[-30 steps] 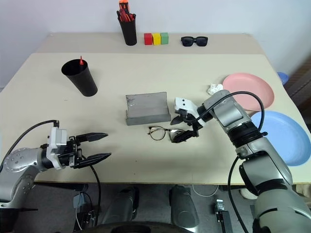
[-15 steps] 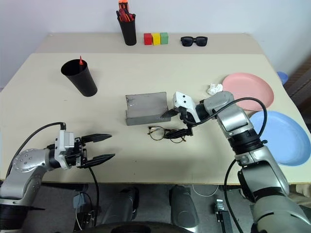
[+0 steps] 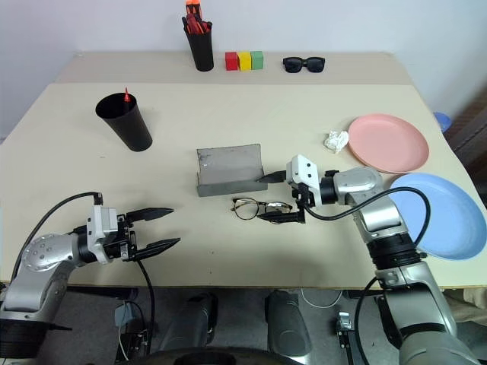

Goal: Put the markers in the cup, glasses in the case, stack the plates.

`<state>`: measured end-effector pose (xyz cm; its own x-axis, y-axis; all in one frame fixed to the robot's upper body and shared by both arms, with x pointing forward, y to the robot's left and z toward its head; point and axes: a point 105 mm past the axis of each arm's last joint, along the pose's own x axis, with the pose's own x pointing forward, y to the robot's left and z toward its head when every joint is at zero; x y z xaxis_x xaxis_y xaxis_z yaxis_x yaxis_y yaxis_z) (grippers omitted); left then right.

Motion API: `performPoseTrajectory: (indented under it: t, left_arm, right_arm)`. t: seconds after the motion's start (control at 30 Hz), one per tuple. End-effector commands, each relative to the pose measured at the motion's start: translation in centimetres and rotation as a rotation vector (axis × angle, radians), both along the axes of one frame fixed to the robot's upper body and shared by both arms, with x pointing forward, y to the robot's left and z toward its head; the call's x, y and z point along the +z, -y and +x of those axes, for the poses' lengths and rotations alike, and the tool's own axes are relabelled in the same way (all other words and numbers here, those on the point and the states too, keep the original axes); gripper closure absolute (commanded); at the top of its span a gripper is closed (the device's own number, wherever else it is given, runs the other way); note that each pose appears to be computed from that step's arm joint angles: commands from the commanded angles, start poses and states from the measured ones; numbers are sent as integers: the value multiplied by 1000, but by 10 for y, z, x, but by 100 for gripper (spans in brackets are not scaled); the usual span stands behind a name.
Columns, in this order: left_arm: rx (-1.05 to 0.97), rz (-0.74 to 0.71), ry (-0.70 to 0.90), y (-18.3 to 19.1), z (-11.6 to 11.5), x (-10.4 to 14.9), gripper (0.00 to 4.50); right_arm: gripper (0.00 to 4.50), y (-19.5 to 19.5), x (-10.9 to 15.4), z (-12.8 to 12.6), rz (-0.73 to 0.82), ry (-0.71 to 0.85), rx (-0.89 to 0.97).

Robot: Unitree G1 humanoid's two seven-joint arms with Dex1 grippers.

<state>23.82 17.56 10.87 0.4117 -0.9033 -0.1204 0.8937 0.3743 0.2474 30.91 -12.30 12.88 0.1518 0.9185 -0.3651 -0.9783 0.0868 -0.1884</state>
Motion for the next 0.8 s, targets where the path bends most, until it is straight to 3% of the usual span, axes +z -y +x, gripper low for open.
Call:
performPoseTrajectory:
  t: [0.03, 0.13, 0.47, 0.8]
  left_arm:
    - [-2, -2, 24, 0, 0, 4, 120]
    - [-1, -2, 22, 1, -1, 3, 120]
    - [16, -7, 25, 3, -2, 1, 120]
    - [16, -10, 25, 6, -3, 0, 120]
  right_arm:
    - [0, 3, 0, -8, -77, -38, 25]
    - [0, -1, -5, -8, -100, -78, 17]
    - [0, -22, -2, -4, 29, -89, -27]
    - [0, -15, -7, -3, -9, -110, -42]
